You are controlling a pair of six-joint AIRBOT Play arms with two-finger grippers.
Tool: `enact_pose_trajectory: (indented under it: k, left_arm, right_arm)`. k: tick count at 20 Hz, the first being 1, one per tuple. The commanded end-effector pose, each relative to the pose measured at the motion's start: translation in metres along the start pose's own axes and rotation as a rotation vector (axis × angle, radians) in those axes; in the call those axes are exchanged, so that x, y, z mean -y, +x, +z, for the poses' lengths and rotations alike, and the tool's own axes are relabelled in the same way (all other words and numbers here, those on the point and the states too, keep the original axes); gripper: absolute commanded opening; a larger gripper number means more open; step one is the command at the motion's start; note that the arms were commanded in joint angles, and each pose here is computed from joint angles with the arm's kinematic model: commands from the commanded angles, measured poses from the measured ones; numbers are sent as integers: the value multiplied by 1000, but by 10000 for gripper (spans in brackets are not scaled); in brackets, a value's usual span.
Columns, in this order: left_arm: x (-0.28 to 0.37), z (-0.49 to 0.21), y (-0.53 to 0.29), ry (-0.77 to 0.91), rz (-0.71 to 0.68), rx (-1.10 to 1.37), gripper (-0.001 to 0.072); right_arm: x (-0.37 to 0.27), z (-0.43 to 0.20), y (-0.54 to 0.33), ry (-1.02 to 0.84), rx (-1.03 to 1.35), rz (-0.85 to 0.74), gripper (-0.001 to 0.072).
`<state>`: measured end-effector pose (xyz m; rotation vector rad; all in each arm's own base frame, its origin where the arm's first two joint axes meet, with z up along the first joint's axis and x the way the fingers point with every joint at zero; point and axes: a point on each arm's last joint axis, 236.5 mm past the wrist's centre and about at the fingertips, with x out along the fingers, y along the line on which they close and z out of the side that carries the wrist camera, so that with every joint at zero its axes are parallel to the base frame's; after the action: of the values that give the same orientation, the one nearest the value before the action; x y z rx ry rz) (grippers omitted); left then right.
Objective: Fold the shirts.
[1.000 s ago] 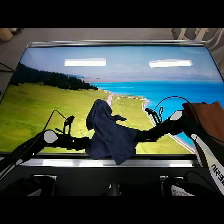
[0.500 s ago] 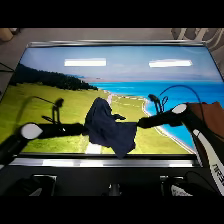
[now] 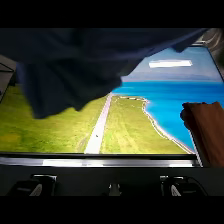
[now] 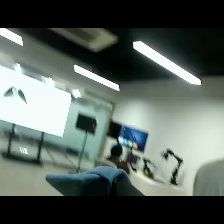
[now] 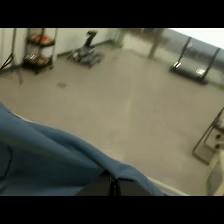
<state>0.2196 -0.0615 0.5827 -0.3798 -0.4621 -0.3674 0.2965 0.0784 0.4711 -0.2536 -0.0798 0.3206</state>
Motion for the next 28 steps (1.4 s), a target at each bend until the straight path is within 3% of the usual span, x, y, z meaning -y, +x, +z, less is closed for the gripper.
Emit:
enact_pose_trajectory:
  k: [1,7,12,15,19,23,25,26,27,28]
  left_arm:
    - [9,77,-23,148,52,208,26]
    - [-24,49,18,107,93,163,26]
    - [-85,-31,84,75,164,8,26]
    - [-131,-140,138,62,193,-187,26]
    - [-157,-343,179,-12,186,-507,26]
    - [-132,-545,135,-76,141,-949,26]
    - [-112,-603,93,-91,113,-1160,27]
    - [-106,-620,72,-95,103,-1256,75]
    - [-104,-626,52,-99,102,-1344,276]
    - [-107,-626,28,-104,108,-1448,585]
  right_arm:
    - [27,40,-87,18,58,-194,12]
    - [-2,-59,-55,109,-347,-41,13]
    - [-55,-181,-9,244,-827,246,13]
    - [-62,-259,38,325,-940,258,13]
    - [-83,-392,67,483,-1114,211,13]
    - [-112,-475,42,534,-1350,262,13]
    - [-116,-486,36,489,-1375,306,13]
    - [-113,-488,34,454,-1376,315,13]
    - [-111,-489,32,424,-1380,327,13]
    - [-110,-491,27,394,-1395,345,13]
